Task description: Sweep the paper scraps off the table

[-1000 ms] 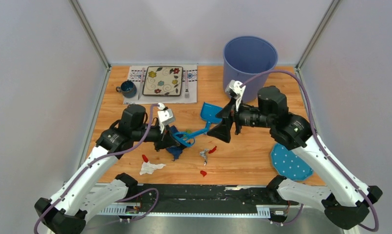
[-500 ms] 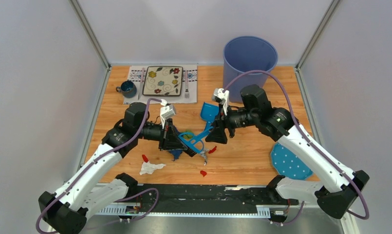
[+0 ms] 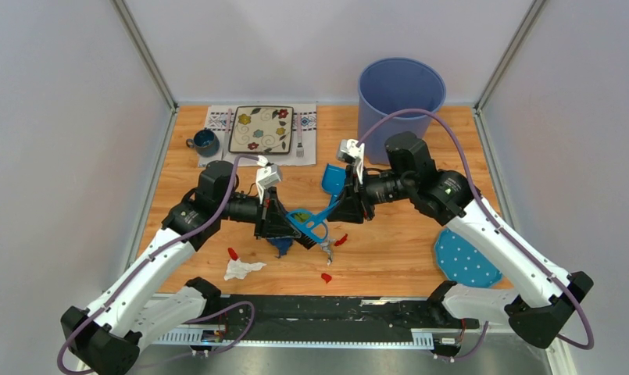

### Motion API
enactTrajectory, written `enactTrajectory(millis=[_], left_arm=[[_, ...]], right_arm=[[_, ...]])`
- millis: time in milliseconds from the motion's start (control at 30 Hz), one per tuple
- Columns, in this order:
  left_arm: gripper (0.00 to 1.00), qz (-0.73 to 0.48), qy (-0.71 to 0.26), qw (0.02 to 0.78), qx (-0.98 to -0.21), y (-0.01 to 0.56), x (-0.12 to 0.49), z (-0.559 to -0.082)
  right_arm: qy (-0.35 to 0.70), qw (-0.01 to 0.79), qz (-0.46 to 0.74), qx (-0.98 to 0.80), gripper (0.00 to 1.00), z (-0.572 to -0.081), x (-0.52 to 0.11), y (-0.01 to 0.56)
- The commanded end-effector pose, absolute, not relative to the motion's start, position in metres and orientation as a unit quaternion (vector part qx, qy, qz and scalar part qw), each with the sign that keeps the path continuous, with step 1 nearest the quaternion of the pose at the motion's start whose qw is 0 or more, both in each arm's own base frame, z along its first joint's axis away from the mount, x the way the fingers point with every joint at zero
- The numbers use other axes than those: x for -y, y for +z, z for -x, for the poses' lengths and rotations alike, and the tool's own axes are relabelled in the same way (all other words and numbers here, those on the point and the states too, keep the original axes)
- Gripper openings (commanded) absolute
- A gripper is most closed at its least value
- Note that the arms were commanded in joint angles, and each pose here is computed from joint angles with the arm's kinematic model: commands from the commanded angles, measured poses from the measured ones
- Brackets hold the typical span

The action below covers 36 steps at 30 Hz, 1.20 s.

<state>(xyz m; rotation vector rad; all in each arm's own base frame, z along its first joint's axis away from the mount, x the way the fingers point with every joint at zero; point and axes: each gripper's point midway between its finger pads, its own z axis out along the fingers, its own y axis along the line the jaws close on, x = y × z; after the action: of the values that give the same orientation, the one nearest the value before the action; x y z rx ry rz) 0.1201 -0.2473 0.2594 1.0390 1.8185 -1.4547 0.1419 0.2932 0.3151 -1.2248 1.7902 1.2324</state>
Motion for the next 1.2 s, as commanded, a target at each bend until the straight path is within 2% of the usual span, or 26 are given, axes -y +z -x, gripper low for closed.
enactTrajectory(millis=[0, 67, 167, 267, 333, 433, 467, 533, 733, 767, 800, 833, 867, 900, 1067, 1167], left_arm=[[0.00, -0.414, -0.553, 0.316, -0.651, 0.286, 0.249, -0.119], [0.00, -0.416, -0.554, 0.312, -0.650, 0.286, 0.249, -0.118], [0.00, -0.415, -0.558, 0.303, -0.652, 0.284, 0.248, -0.115], [0.00, -0.414, -0.558, 0.301, -0.653, 0.281, 0.248, -0.115], [0.00, -0.416, -0.558, 0.303, -0.650, 0.283, 0.248, -0.115], [0.00, -0.416, -0.560, 0.303, -0.649, 0.284, 0.249, -0.116], [0.00, -0.416, -0.560, 0.303, -0.649, 0.283, 0.249, -0.116], [0.00, -0.416, -0.559, 0.303, -0.649, 0.284, 0.249, -0.116], [0.00, -0.401, -0.539, 0.316, -0.670, 0.279, 0.249, -0.126], [0.06, -0.397, -0.529, 0.325, -0.676, 0.280, 0.248, -0.131], [0.24, -0.390, -0.518, 0.331, -0.685, 0.278, 0.248, -0.137], [0.59, -0.378, -0.496, 0.342, -0.703, 0.273, 0.245, -0.146], [0.77, -0.392, -0.480, 0.358, -0.699, 0.274, 0.245, -0.153], [0.82, -0.397, -0.467, 0.358, -0.704, 0.271, 0.243, -0.155], [0.83, -0.399, -0.341, 0.400, -0.752, 0.268, 0.232, -0.214], [0.83, -0.416, -0.293, 0.343, -0.790, 0.250, 0.227, -0.233]], right_arm=[[0.476, 0.340, 0.479, -0.654, 0.24, -0.141, -0.298, 0.337], [0.478, 0.343, 0.479, -0.652, 0.22, -0.141, -0.299, 0.340], [0.477, 0.351, 0.482, -0.646, 0.36, -0.141, -0.299, 0.346], [0.477, 0.350, 0.484, -0.645, 0.35, -0.140, -0.299, 0.347], [0.479, 0.347, 0.485, -0.644, 0.30, -0.140, -0.300, 0.347], [0.477, 0.345, 0.483, -0.649, 0.15, -0.142, -0.301, 0.344], [0.474, 0.345, 0.482, -0.651, 0.07, -0.142, -0.300, 0.342], [0.474, 0.342, 0.480, -0.654, 0.00, -0.141, -0.300, 0.336], [0.444, 0.359, 0.462, -0.679, 0.00, -0.150, -0.291, 0.329], [0.422, 0.370, 0.449, -0.695, 0.00, -0.159, -0.287, 0.325], [0.408, 0.377, 0.438, -0.707, 0.00, -0.165, -0.283, 0.323], [0.394, 0.382, 0.424, -0.720, 0.00, -0.173, -0.280, 0.319], [0.367, 0.392, 0.396, -0.745, 0.00, -0.187, -0.272, 0.313], [0.350, 0.394, 0.359, -0.771, 0.00, -0.202, -0.262, 0.307], [0.214, 0.414, 0.211, -0.859, 0.00, -0.261, -0.200, 0.276], [0.121, 0.428, 0.147, -0.884, 0.00, -0.277, -0.162, 0.266]])
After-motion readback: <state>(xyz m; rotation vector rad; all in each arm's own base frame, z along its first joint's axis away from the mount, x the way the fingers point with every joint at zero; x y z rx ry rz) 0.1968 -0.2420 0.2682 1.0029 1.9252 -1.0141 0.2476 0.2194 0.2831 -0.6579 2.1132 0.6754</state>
